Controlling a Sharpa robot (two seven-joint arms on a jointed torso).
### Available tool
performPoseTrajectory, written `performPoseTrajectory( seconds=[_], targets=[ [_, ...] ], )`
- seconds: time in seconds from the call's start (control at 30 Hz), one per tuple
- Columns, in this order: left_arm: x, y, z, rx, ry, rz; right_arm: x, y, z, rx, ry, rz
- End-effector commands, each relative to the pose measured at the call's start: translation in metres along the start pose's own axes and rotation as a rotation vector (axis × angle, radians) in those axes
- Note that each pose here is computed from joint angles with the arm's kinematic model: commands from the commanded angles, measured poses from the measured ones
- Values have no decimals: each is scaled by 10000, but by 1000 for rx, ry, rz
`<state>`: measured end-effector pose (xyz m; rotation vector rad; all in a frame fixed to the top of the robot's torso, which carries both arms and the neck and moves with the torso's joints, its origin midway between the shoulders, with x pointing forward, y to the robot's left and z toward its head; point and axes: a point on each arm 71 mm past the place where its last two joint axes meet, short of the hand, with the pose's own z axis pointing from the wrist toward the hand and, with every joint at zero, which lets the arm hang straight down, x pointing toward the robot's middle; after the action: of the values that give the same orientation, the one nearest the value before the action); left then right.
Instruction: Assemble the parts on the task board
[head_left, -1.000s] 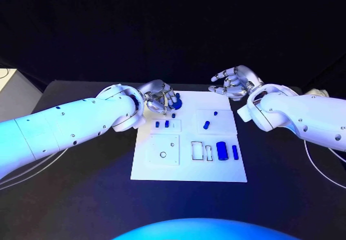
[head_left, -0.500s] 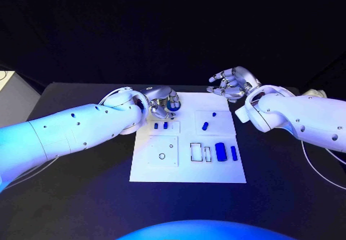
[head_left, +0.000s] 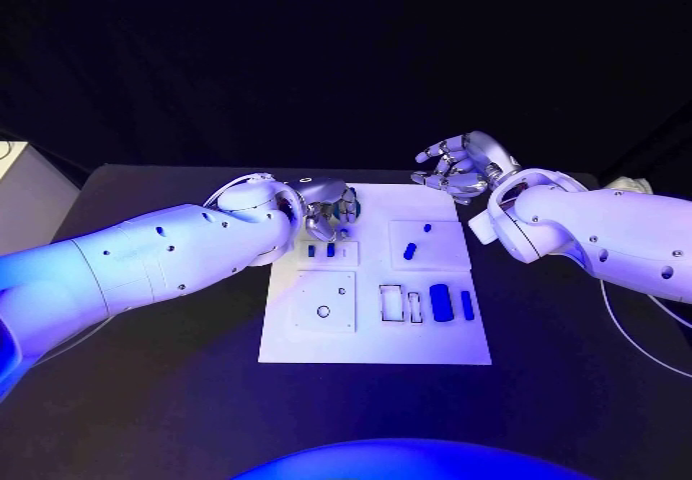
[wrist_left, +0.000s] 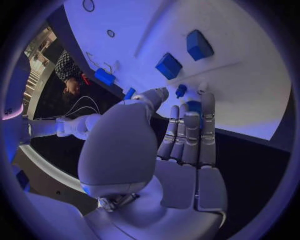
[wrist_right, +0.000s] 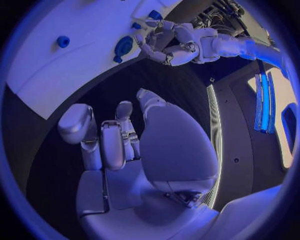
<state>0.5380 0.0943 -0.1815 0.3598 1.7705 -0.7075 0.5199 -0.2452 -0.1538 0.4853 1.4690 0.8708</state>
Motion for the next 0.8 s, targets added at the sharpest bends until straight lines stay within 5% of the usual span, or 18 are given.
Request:
performPoseTrajectory(
  seconds=[0.03,0.8],
  targets=[
    [32,-10,22,-12,39,24,10,14,0,-15,7,3],
    [65,32,65,-19,67,23,23,25,1,-18,12,5]
  ],
)
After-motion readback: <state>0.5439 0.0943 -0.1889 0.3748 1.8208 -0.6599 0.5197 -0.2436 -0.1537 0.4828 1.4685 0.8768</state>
